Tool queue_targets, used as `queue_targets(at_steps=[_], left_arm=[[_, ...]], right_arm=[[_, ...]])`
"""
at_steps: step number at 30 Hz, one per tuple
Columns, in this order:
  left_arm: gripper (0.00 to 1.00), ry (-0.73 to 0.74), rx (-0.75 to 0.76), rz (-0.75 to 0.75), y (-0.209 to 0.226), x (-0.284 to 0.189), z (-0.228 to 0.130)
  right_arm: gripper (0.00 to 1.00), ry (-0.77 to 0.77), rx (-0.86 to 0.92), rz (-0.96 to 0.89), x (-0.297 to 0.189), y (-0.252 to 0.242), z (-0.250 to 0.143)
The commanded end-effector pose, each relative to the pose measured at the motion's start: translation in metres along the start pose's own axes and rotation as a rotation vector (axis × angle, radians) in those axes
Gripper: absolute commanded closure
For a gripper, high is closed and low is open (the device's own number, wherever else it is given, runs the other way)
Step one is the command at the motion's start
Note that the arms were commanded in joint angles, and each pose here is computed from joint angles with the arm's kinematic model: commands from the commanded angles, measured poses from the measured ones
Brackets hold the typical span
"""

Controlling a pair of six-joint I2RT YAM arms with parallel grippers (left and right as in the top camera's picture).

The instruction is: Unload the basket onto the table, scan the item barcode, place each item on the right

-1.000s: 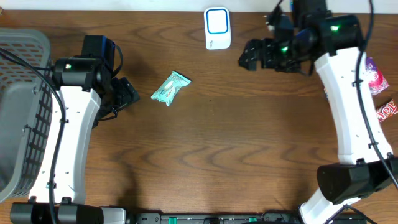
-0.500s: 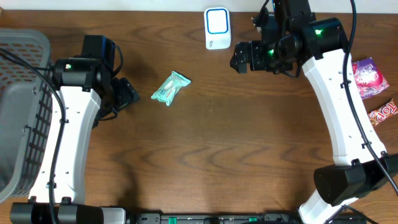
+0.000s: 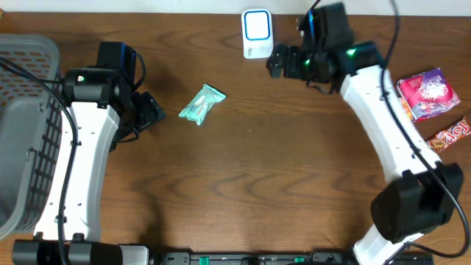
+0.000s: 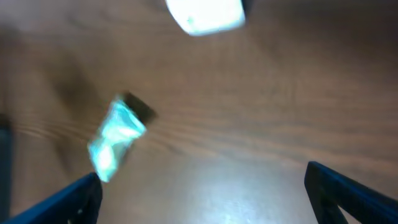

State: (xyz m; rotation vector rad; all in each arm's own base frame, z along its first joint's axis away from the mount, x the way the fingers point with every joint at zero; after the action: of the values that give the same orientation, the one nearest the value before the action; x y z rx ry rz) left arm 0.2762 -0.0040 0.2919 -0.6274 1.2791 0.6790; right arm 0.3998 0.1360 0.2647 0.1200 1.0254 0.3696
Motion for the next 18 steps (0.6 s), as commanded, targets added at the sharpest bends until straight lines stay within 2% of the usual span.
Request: queue_targets(at_steps=[1, 9, 12, 18], left_arm=[[0.02, 0.000, 0.001, 0.009, 0.001, 0.001, 0.000], [0.02, 0.000, 0.001, 0.009, 0.001, 0.001, 0.000], [0.02, 0.000, 0.001, 0.009, 0.001, 0.001, 0.000], [0.02, 0.000, 0.001, 0.009, 0.001, 0.001, 0.000]], right_arm=[[0.01, 0.038, 0.054, -0.016, 0.038, -0.004, -0.032], [0.01, 0.074, 0.041, -0.005, 0.081, -0.011, -0.084], [0.04, 0.092, 0.045, -0.011, 0.083, -0.013, -0.089], [0.01, 0.092, 0.059, -0.006, 0.083, -0.011, -0.089]])
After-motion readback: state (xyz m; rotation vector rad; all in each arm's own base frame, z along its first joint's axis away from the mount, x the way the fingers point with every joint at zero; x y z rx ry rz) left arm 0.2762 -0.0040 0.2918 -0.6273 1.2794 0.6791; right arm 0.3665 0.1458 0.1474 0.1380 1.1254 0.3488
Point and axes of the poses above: each gripper's point midway between its finger pads, its own x axis out along the fingers, its own y axis along the line the jaws close on, z = x × y, the point moved 10 cm from there along -x, back along the fingers, and after that the axes turned 13 degrees about -x, right-handed, at the moved point
